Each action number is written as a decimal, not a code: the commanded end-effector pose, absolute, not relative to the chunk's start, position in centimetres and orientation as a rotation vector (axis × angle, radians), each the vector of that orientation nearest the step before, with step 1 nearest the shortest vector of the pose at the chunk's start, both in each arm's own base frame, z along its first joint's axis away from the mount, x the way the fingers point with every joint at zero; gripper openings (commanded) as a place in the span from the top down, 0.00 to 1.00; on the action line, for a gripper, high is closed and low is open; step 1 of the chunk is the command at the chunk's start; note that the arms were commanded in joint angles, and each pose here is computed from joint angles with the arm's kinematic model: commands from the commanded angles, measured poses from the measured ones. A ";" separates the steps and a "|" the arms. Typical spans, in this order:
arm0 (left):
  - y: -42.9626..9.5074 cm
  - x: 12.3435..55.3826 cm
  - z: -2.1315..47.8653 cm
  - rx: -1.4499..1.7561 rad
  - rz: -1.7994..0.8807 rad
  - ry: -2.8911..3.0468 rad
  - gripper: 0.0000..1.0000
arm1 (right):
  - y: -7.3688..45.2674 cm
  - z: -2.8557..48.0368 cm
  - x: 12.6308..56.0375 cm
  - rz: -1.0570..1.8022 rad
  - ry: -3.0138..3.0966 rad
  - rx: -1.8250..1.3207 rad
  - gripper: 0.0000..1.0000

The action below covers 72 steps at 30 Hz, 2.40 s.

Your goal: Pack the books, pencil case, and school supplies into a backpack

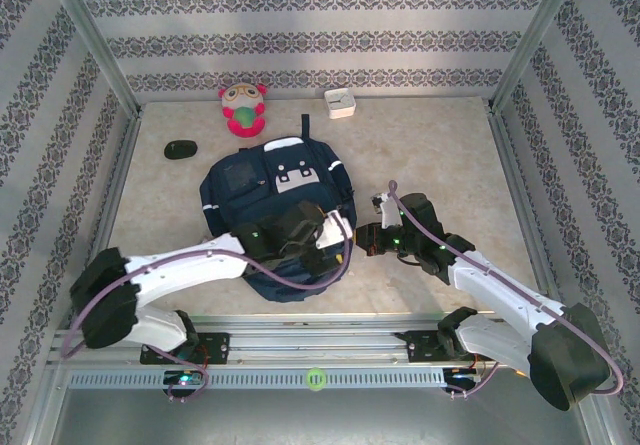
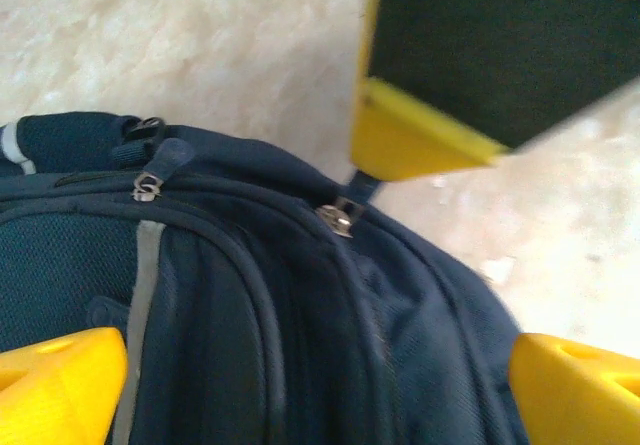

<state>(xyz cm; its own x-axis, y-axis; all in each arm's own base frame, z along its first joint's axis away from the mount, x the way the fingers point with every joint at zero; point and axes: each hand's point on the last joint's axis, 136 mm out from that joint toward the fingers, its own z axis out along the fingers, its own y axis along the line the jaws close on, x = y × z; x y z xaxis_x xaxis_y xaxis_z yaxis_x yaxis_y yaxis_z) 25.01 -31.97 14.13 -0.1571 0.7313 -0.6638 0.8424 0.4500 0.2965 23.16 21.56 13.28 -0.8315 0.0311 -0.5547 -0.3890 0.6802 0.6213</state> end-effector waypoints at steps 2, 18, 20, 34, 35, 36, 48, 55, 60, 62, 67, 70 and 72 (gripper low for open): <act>-32.3 27.3 14.8 1.190 -0.108 1.877 0.40 | 21.9 14.7 23.6 1.048 2.303 -0.284 1.00; -30.9 16.9 16.6 1.633 -0.546 1.582 1.00 | 18.4 14.7 28.2 0.928 2.200 -0.003 1.00; -30.9 16.7 16.8 1.646 -0.553 1.570 1.00 | 18.3 14.5 28.7 0.925 2.190 0.015 1.00; -30.3 16.9 19.0 1.547 -0.570 1.524 1.00 | 17.9 12.9 32.2 0.904 2.202 0.047 1.00; -30.3 16.4 19.0 1.558 -0.593 1.520 1.00 | 17.9 12.8 32.5 0.904 2.201 0.052 1.00; -30.2 16.1 19.0 1.572 -0.607 1.515 1.00 | 18.0 12.8 32.7 0.904 2.199 0.053 1.00; -30.2 14.4 19.1 1.673 -0.658 1.448 1.00 | 19.3 12.8 37.9 0.926 2.158 0.098 1.00; -30.4 16.0 19.0 1.597 -0.601 1.485 0.93 | 19.2 13.1 39.1 0.920 2.158 0.076 1.00; -29.7 20.4 21.3 1.281 -0.490 1.653 0.19 | 17.3 14.8 38.5 0.901 2.174 0.112 0.81; -28.7 21.6 22.3 1.142 -0.461 1.769 0.08 | 16.8 15.8 37.4 0.869 2.226 0.076 0.59; -24.9 23.8 23.9 0.700 -0.426 2.049 0.05 | 17.2 16.9 32.9 0.783 2.384 -0.030 0.43; -20.7 24.6 22.5 0.351 -0.360 2.221 0.06 | 18.3 16.4 29.5 0.731 2.489 -0.113 0.38; -17.7 24.6 20.4 0.116 -0.336 2.339 0.07 | 19.4 15.6 27.6 0.758 2.553 -0.115 0.38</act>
<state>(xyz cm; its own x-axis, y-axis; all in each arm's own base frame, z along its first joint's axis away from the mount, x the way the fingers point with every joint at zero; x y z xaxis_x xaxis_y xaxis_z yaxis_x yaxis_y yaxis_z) 24.63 -23.55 24.16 -0.4882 0.2322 -0.8413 0.5551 0.8265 -0.0940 31.62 19.84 19.49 -0.7825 0.1427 -0.6060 -0.2809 0.7877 0.5482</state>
